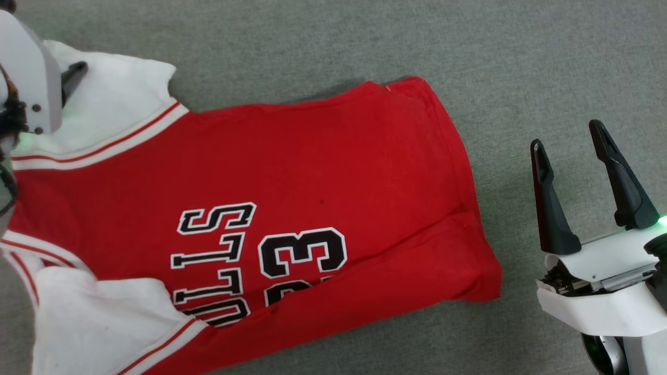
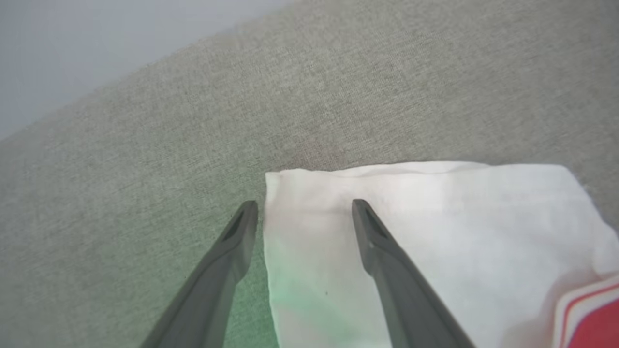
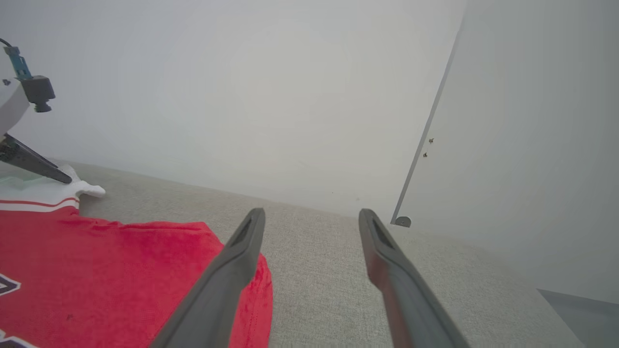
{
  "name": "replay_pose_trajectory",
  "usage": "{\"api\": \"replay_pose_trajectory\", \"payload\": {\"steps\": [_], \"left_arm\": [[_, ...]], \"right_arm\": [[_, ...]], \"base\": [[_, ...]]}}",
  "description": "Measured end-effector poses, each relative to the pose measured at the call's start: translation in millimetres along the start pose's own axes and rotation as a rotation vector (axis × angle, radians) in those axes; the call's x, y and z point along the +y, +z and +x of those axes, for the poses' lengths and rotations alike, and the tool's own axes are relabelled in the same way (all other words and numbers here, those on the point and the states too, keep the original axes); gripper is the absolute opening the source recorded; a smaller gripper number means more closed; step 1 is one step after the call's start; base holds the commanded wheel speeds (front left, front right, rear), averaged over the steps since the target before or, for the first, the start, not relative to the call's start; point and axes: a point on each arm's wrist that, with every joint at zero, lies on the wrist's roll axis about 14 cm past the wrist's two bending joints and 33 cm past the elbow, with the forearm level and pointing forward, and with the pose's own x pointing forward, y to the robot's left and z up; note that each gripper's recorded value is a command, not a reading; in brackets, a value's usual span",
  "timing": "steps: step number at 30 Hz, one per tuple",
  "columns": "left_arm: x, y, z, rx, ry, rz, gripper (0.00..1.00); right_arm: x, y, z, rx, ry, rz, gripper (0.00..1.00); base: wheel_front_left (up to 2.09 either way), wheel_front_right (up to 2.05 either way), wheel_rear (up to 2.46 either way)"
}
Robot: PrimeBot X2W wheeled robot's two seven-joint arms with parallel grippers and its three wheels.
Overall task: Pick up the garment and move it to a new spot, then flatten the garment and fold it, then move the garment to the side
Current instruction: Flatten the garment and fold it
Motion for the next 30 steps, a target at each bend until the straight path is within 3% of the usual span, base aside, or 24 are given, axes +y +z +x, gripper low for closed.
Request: {"api": "replay_pose_trajectory", "payload": {"steps": [9,10,11,19,30], "left_arm": [[4.1,-21.1,16.6,0.144,0.015,-0.037,1.0],[4.1,-22.4,16.8,0.157,0.015,-0.051,0.46],[3.5,-24.2,17.3,0.169,0.012,-0.067,0.0],[0.6,-23.8,16.2,0.174,0.005,-0.082,0.0],[-5.7,-21.1,8.8,0.151,-0.002,-0.087,0.0]], "right_arm": [[-1.3,-10.9,1.2,0.026,-0.006,0.014,1.0],[-0.6,-11.4,2.1,0.028,-0.003,0.015,1.0],[0.4,-11.7,3.0,0.029,0.001,0.016,1.0],[9.2,-24.1,7.9,0.123,0.03,0.083,1.0],[13.8,-36.8,55.4,0.344,0.14,0.075,1.0]], "base": [[0.0,0.0,0.0],[0.0,0.0,0.0],[0.0,0.0,0.0],[0.0,0.0,0.0],[0.0,0.0,0.0]]}}
